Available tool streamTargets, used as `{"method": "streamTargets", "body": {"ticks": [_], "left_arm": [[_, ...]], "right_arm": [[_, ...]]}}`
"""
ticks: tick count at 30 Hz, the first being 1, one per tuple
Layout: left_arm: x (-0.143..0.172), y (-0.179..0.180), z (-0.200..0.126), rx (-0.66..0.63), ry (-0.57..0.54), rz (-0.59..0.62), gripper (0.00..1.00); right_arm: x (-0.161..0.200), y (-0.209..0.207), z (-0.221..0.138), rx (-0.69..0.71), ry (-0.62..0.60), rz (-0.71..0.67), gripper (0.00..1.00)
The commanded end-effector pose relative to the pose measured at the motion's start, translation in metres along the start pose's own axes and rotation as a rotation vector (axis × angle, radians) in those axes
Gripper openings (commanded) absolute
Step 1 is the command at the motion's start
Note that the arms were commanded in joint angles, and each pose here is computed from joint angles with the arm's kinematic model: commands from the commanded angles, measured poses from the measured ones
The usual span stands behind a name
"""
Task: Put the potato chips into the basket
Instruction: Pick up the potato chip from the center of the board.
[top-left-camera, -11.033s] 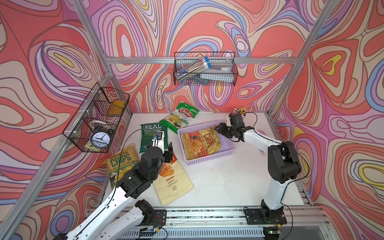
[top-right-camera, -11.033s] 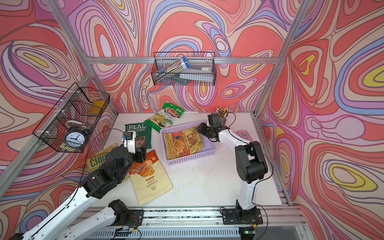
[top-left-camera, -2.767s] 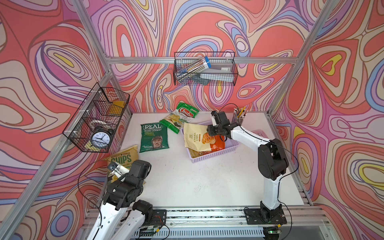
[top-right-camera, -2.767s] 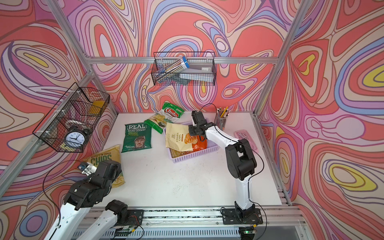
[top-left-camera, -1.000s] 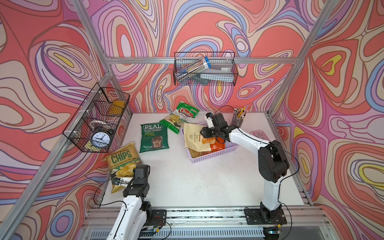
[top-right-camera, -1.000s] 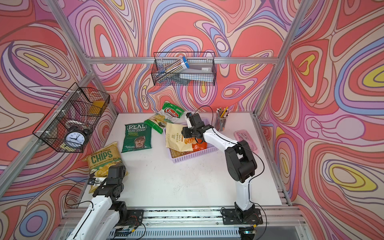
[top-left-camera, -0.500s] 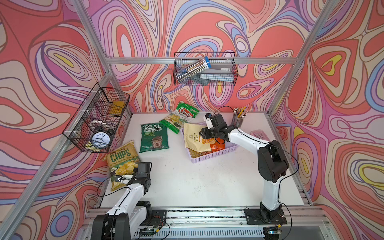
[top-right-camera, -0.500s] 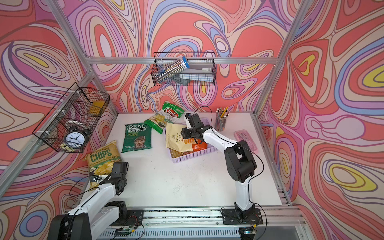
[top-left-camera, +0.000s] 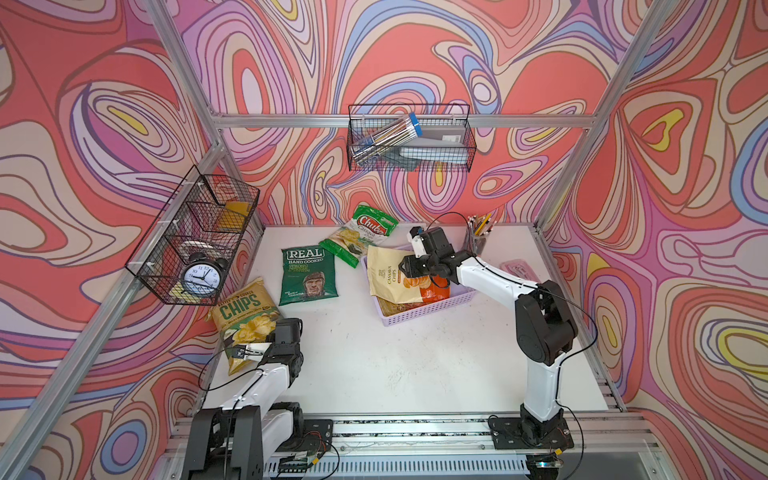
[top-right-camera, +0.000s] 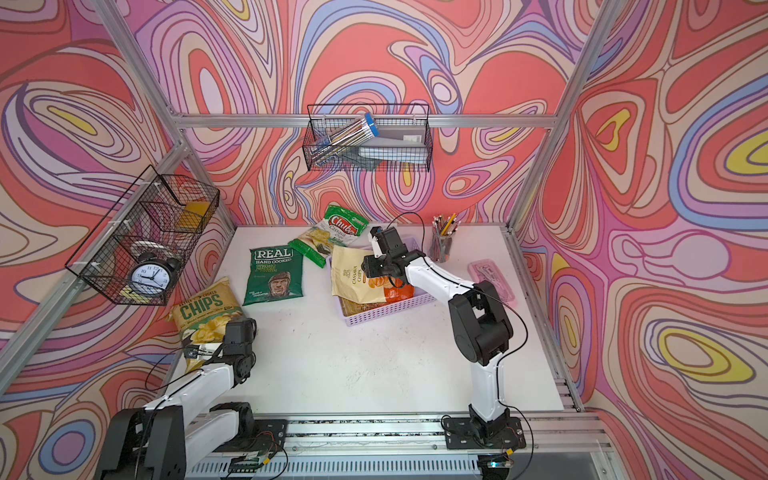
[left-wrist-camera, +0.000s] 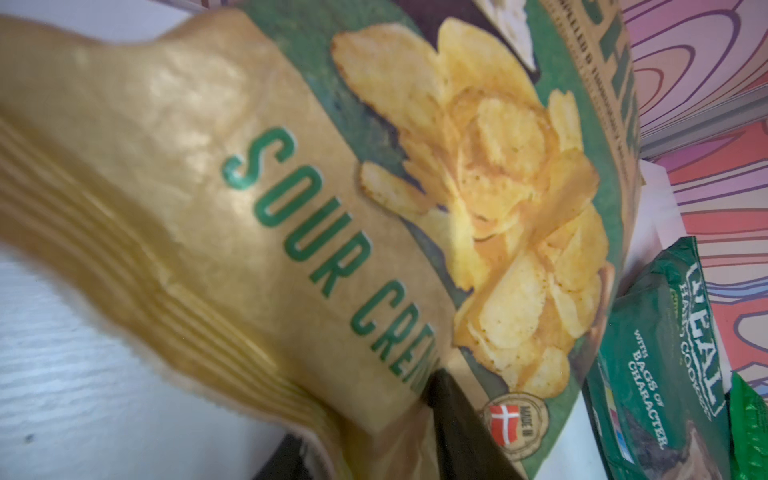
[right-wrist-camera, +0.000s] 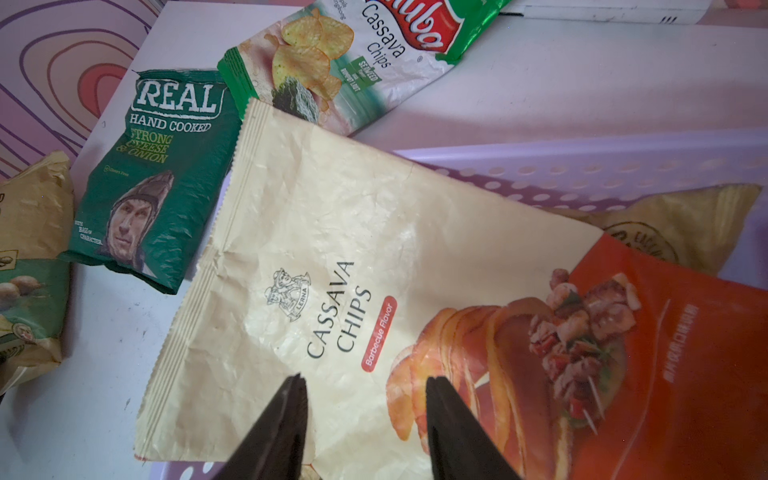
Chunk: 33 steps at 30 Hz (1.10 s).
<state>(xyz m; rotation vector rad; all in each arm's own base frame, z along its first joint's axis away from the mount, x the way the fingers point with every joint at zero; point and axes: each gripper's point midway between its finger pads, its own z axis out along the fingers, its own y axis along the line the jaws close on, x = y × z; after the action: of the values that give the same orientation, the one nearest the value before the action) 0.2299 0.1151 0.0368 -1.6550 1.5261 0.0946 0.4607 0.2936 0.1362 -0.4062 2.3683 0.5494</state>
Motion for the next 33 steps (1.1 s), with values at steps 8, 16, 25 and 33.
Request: {"method": "streamTargets", "body": {"ticks": [8,16,25,33], "left_arm": [[-0.001,0.011,-0.009,-0.009,0.029,0.038,0.00],[0.053,0.004,-0.035,0.136,0.360,0.081,0.00],[0.083,0.000,-0.084,0.290,0.561,0.258,0.00],[0.023,-0.029,-0.126,0.454,0.394,0.255,0.00]], "right_arm": [[-0.001,0.007,-0.001,-0.015,0.003,-0.016,0.48],[-0.001,0.008,-0.003,-0.015,-0.002,-0.019,0.48],[-0.007,0.008,-0.009,-0.009,-0.025,-0.023,0.48],[-0.008,0.007,-0.009,0.002,-0.030,-0.025,0.48]]}}
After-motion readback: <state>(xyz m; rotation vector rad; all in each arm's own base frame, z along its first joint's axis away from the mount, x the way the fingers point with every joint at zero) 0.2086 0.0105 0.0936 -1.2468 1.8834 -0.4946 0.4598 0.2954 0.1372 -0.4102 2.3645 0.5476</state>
